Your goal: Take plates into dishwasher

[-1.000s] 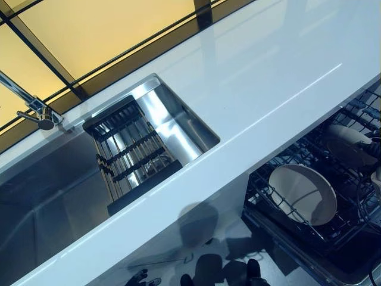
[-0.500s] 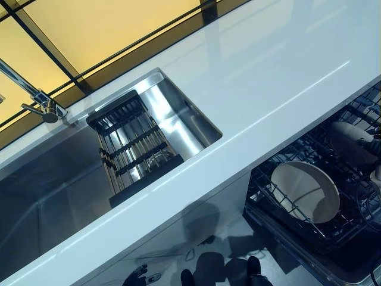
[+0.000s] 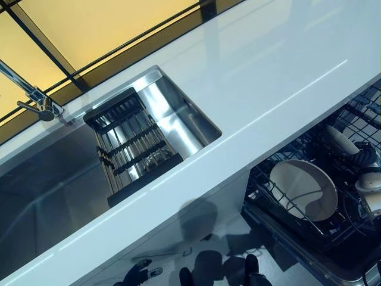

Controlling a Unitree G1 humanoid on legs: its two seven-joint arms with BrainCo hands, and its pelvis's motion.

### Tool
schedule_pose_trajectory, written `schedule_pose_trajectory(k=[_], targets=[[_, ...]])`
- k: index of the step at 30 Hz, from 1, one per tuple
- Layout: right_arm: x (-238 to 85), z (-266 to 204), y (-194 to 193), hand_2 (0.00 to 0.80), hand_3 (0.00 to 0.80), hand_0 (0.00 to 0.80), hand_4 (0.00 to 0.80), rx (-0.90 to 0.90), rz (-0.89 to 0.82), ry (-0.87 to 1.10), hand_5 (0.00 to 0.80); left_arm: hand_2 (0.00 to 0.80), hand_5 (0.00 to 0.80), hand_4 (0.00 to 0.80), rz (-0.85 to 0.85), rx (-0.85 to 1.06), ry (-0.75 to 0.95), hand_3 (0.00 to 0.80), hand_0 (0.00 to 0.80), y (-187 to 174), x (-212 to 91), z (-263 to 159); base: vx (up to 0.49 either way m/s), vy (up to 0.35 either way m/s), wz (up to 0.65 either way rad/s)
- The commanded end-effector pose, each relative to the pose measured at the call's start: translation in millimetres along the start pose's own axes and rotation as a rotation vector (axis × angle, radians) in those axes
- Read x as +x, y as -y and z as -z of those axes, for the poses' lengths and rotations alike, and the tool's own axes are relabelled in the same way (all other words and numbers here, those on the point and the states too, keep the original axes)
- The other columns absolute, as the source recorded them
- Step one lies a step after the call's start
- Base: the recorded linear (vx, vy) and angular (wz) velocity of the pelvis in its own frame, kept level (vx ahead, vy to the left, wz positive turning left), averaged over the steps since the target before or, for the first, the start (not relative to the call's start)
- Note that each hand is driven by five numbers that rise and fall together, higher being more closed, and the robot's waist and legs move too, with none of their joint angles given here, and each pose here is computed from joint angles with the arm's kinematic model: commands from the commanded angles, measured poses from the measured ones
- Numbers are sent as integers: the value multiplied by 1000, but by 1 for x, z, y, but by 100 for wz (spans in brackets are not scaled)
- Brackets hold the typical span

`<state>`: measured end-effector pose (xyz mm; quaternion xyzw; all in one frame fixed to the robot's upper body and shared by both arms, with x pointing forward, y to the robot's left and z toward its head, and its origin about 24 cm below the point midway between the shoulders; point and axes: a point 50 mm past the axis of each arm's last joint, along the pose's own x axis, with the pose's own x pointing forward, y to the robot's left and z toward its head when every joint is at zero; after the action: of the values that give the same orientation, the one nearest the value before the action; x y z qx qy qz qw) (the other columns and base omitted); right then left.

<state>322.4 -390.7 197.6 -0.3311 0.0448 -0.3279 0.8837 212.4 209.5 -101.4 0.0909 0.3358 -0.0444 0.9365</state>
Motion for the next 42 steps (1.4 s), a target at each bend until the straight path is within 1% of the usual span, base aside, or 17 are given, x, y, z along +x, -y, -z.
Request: schedule_pose_trajectory(k=[1, 9, 10, 11, 12, 13, 23, 34, 42], targets=[[-5, -6, -37, 800, 800, 800, 800, 16, -122, 16, 800, 0, 0, 0, -49, 30, 38, 0, 0, -15, 4, -17, 3, -3, -3], [-5, -5, -43, 800, 800, 800, 800, 27, -123, 7, 800, 0, 0, 0, -53, 41, 43, 0, 0, -18, 6, -22, 0, 0, 0], [-6, -5, -44, 722, 722, 722, 722, 28, -124, 6, 722, 0, 0, 0, -53, 41, 43, 0, 0, -18, 6, -22, 0, 0, 0], [-6, -5, -45, 191, 191, 191, 191, 29, -123, 6, 191, 0, 0, 0, -55, 41, 42, 0, 0, -19, 6, -22, 0, 0, 0], [-6, -5, -45, 44, 44, 44, 44, 29, -124, 5, 44, 0, 0, 0, -56, 41, 41, 0, 0, -19, 6, -22, 0, 0, 0], [-7, -5, -46, 0, 0, 0, 0, 23, -124, 5, 0, 0, 0, 0, -58, 40, 41, 0, 0, -20, 6, -22, 0, 0, 0], [-8, -3, -35, 0, 0, 0, 0, 3, -65, 31, 0, 0, 0, 0, -80, 40, 33, 0, 0, -26, 4, -20, -3, -1, -1], [-14, -2, -12, 0, 0, 0, 0, -29, -17, 87, 0, 0, 0, 0, -116, 38, -23, 0, 0, -34, -3, -3, 0, 2, -1], [-22, -2, 1, 0, 0, 0, 0, -77, -24, 116, 0, 0, 0, 0, -145, 34, -76, 0, 0, -41, -10, 14, 0, 4, -1]])
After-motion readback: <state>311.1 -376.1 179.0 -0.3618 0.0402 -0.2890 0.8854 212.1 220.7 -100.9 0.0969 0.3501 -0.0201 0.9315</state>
